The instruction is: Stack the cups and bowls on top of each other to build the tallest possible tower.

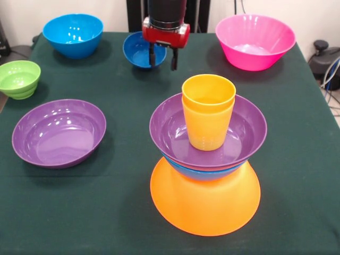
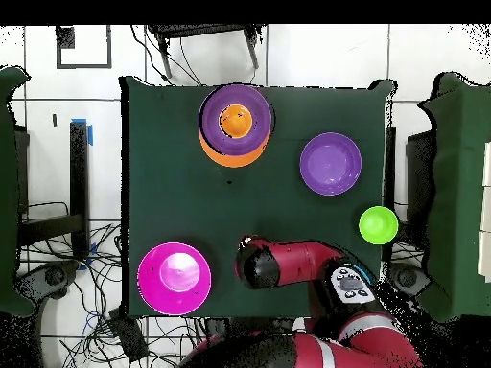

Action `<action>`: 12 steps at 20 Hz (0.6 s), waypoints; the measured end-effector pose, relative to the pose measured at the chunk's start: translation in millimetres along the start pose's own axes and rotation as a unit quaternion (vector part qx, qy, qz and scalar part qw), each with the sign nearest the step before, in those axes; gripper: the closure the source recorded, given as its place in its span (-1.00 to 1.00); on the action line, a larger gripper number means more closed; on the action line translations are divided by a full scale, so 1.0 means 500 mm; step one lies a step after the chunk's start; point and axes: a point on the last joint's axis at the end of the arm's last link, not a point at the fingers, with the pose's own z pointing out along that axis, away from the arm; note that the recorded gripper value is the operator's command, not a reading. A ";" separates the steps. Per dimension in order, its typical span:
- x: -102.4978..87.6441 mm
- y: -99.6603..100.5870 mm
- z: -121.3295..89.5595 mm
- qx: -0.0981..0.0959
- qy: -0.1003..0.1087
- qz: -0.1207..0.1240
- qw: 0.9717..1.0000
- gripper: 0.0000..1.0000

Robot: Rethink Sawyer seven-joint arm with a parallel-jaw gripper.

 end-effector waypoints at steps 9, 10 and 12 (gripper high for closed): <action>0.027 -0.046 0.013 0.021 0.016 0.012 1.000 -1.00; 0.028 -0.051 0.013 0.024 0.016 0.013 0.999 -1.00; 0.033 -0.065 0.011 0.030 0.018 0.017 0.999 -1.00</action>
